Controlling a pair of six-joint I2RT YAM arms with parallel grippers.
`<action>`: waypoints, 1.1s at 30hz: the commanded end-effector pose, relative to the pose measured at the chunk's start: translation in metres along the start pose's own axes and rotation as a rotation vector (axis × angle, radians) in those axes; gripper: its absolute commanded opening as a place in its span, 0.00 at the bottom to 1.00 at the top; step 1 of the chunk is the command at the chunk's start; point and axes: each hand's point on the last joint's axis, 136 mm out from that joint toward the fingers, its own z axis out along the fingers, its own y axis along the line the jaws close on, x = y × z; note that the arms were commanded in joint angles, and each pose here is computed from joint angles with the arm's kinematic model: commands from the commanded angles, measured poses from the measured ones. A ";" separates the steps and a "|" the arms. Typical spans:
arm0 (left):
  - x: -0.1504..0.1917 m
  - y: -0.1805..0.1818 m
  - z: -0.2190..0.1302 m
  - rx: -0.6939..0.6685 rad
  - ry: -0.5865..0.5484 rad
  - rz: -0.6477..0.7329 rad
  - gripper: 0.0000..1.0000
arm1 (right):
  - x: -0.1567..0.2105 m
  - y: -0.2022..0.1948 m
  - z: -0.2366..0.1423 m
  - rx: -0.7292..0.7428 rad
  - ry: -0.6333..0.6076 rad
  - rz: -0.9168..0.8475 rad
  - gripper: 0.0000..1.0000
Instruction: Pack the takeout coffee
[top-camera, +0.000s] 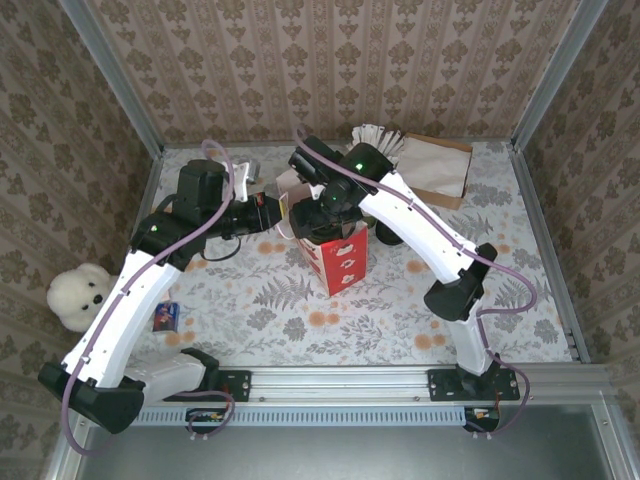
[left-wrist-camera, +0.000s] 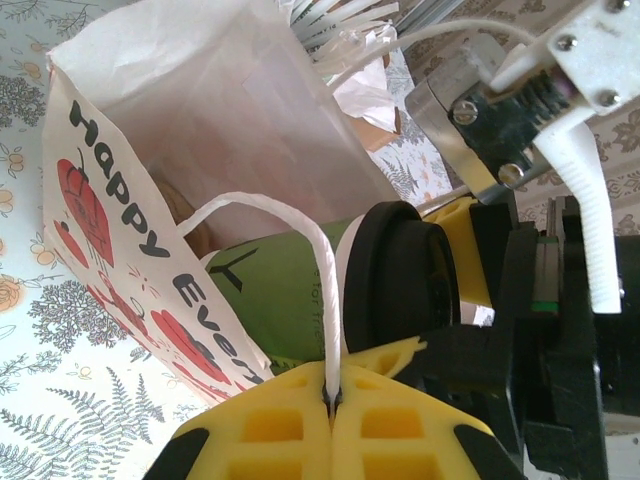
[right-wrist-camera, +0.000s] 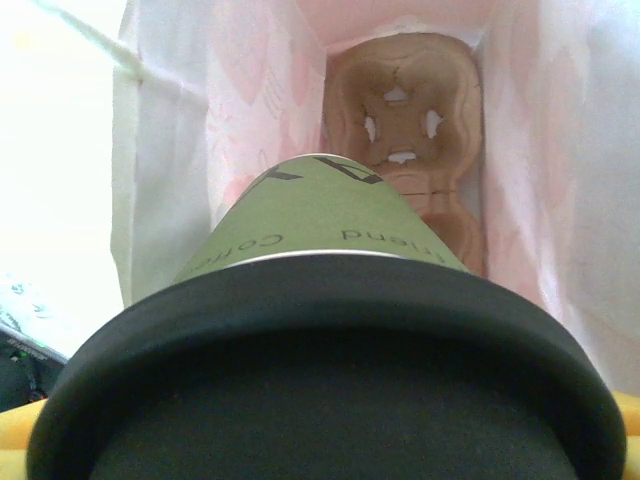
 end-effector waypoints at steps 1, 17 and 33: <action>0.007 0.000 0.006 0.013 0.033 0.014 0.00 | 0.005 0.009 -0.010 -0.054 -0.009 0.012 0.75; 0.020 -0.024 -0.007 0.131 0.063 0.099 0.00 | 0.025 -0.062 -0.014 0.164 0.054 0.089 0.74; 0.037 -0.053 -0.017 0.291 0.106 0.156 0.00 | 0.052 -0.049 0.013 0.178 0.198 0.024 0.72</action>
